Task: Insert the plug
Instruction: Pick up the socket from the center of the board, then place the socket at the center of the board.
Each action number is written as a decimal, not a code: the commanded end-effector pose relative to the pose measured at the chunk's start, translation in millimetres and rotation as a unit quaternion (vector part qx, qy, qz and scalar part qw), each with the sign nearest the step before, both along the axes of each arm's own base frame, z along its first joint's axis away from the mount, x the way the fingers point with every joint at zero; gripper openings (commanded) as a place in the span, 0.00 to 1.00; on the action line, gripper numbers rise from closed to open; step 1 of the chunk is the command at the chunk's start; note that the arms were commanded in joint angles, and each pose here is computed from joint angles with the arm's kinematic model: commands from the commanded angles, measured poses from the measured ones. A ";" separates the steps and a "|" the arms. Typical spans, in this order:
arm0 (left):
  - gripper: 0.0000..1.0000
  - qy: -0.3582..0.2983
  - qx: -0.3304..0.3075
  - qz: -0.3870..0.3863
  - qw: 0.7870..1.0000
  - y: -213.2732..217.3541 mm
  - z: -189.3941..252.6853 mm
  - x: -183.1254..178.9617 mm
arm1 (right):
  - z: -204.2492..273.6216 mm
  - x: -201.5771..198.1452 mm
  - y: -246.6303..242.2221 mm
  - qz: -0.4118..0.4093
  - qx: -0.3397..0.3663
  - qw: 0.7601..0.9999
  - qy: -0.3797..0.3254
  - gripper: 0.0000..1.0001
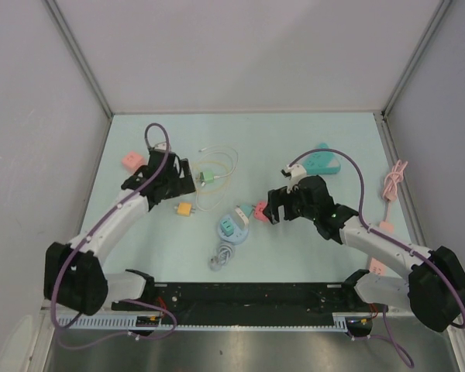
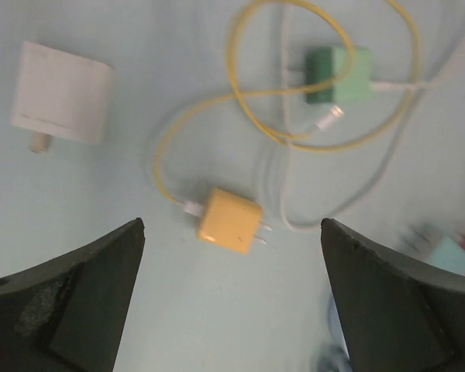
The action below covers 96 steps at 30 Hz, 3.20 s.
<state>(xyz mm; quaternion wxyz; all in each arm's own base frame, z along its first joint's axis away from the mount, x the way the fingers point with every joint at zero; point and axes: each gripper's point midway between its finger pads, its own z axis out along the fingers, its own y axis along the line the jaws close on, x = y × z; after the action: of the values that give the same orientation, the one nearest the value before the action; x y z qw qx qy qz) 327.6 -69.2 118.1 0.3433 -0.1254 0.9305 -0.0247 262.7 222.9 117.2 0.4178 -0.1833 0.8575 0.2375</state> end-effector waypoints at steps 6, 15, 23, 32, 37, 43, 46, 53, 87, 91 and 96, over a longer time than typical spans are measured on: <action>1.00 -0.027 -0.069 -0.099 0.992 -74.2 7.6 -67.9 | 22.1 -25.7 41.7 0.087 0.015 0.996 -0.030 0.93; 0.99 -0.040 -0.046 -0.173 0.983 -96.9 8.7 -108.6 | 16.9 -67.2 74.6 0.131 0.013 0.991 -0.010 0.91; 1.00 -0.131 -0.013 -0.094 0.987 -54.7 56.2 -91.7 | -1.8 -90.0 125.5 0.174 -0.049 0.983 -0.028 0.84; 1.00 -0.170 0.025 -0.011 0.985 9.4 71.0 -79.9 | -46.4 -89.2 151.8 0.197 -0.142 0.970 -0.025 0.65; 1.00 -0.183 0.046 0.010 0.982 29.3 73.6 -71.1 | -55.3 -98.9 160.5 0.219 -0.162 0.962 -0.015 0.50; 1.00 -0.186 0.030 0.025 0.982 39.7 67.9 -63.2 | -64.3 -117.4 160.1 0.247 -0.194 0.950 0.000 0.20; 1.00 -0.196 0.018 0.028 0.980 42.7 71.9 -60.2 | -55.3 -121.7 160.1 0.258 -0.199 0.946 -0.009 0.00; 1.00 -0.211 0.014 0.034 0.977 48.1 78.5 -60.0 | 48.2 -126.0 169.8 0.290 -0.125 0.945 -0.082 0.00; 1.00 -0.222 -0.018 0.024 0.974 42.8 80.5 -59.2 | 36.8 303.5 -23.5 -0.083 -0.189 0.969 -0.139 0.00; 1.00 -0.222 -0.020 0.022 0.975 42.2 80.3 -58.9 | 13.8 314.3 -29.4 -0.089 -0.195 0.972 -0.092 0.29; 1.00 -0.224 -0.025 0.016 0.974 39.0 81.2 -58.8 | 33.2 297.3 -21.0 -0.085 -0.145 0.983 -0.071 0.68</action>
<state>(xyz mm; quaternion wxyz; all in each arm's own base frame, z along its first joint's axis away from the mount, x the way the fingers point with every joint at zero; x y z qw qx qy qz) 264.7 -27.9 188.7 0.5211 -0.1417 0.8398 -0.0560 560.5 192.9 92.3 0.4293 -0.2046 0.8793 0.0242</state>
